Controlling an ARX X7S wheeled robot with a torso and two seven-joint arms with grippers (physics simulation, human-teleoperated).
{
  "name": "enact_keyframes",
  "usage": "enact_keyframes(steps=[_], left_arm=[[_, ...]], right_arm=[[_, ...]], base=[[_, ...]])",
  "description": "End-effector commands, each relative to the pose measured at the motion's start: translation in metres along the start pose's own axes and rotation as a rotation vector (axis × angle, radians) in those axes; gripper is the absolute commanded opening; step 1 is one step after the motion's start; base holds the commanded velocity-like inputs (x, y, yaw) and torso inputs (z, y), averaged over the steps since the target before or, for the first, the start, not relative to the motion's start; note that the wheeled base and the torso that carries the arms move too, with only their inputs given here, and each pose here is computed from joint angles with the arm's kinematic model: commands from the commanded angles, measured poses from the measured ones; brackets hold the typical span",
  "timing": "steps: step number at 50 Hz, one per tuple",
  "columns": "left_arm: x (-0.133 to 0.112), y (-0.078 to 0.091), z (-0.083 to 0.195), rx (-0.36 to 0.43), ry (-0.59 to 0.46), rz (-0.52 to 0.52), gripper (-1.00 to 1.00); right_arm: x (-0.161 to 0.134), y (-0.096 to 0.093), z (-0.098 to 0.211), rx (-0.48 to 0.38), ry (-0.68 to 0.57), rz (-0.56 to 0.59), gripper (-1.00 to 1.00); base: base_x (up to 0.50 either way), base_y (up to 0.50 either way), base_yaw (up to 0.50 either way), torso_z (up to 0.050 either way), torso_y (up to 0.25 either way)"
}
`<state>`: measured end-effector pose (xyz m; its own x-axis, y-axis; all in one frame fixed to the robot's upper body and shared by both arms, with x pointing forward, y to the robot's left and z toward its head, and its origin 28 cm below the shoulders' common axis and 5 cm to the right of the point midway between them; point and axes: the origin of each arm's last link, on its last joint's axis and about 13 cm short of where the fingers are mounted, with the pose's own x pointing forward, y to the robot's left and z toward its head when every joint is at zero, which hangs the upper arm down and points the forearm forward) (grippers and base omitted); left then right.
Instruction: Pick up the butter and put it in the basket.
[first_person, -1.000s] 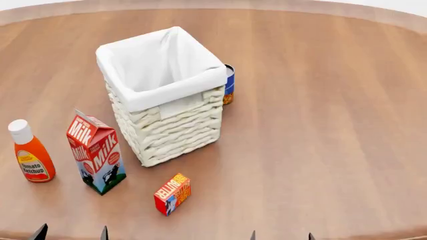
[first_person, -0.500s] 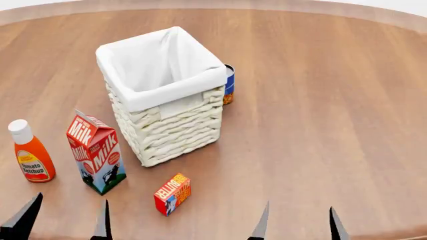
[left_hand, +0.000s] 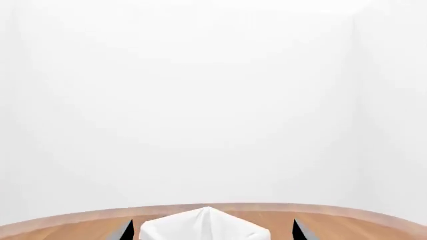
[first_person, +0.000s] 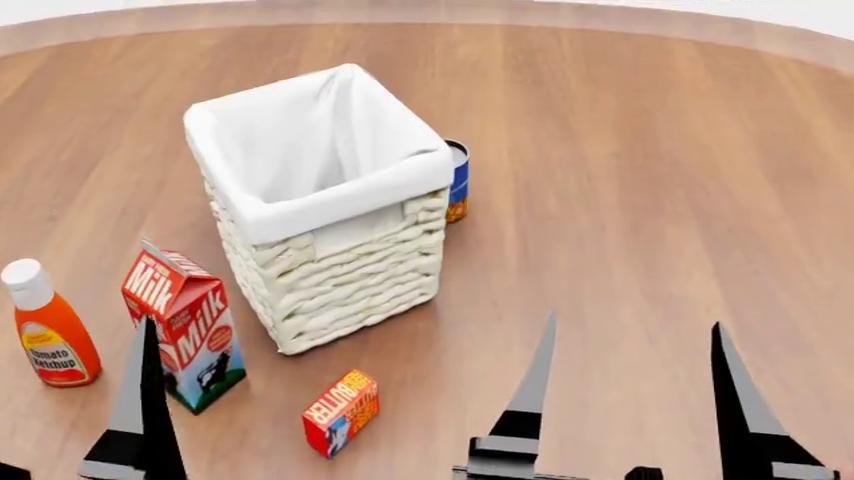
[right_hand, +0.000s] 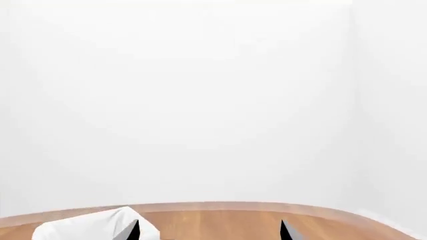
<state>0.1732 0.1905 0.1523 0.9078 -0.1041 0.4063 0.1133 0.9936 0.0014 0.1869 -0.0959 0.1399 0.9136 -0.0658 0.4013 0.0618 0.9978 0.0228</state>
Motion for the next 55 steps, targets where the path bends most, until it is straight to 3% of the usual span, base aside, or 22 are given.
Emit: enact_keyframes(steps=[1, 27, 50, 55], left_arm=[[-0.0033, -0.0019, 0.016, 0.003, -0.041, -0.01, 1.0], [-0.0037, -0.0018, 0.0161, -0.004, -0.039, -0.01, 1.0], [-0.0038, -0.0024, 0.0155, -0.008, -0.038, -0.015, 1.0], [-0.0035, -0.0023, 0.0153, -0.007, -0.038, -0.015, 1.0]], right_arm=[[-0.0014, 0.0006, 0.0141, -0.004, -0.038, 0.006, 1.0], [-0.0017, 0.0004, 0.0164, 0.026, -0.057, 0.007, 1.0], [-0.0013, 0.0001, 0.012, 0.002, -0.024, 0.009, 1.0], [-0.001, 0.0007, 0.0108, -0.041, -0.016, 0.006, 1.0]], base=[[0.5, 0.0, 0.0, 0.0, 0.0], [0.5, 0.0, 0.0, 0.0, 0.0], [0.0, 0.0, 0.0, 0.0, 0.001], [0.0, 0.02, 0.0, 0.0, 0.0]])
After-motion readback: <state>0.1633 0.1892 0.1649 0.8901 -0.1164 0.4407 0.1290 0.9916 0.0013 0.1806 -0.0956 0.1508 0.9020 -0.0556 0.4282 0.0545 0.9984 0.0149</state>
